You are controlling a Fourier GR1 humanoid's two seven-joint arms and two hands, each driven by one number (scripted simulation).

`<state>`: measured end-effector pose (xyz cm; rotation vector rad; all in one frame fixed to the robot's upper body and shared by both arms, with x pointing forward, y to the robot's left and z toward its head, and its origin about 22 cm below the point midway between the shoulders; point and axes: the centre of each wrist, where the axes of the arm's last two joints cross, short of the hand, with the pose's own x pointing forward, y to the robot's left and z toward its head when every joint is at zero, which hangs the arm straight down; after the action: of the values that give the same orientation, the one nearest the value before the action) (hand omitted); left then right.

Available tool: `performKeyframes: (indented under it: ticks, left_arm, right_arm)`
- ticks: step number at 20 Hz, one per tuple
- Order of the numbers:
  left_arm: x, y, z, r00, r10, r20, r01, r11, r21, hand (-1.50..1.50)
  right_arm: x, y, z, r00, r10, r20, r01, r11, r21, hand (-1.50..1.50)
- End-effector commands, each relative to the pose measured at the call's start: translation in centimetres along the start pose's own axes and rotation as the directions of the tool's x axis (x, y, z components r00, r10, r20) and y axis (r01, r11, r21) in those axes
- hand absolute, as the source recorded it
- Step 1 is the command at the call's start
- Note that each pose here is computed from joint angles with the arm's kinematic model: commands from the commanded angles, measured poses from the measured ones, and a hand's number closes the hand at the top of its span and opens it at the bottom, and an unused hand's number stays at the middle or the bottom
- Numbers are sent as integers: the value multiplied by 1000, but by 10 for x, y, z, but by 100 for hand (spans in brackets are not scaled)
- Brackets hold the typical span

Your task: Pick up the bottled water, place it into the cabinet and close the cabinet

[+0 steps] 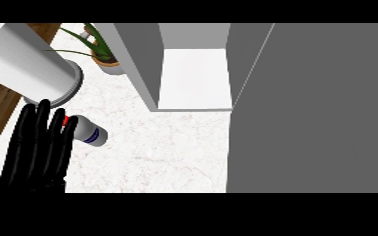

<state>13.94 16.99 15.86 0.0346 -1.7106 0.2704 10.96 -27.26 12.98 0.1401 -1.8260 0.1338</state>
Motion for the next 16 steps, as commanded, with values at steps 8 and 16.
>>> performKeyframes:
  ticks: [8,16]
  left_arm:
    - [1,44,1,995,-96,27,91,984,151,-150]
    - [-38,75,-11,992,-122,-38,127,973,193,-150]
  right_arm:
    - [39,8,24,991,-98,88,95,995,33,-150]
    - [38,-1,28,994,-84,75,81,996,44,-150]
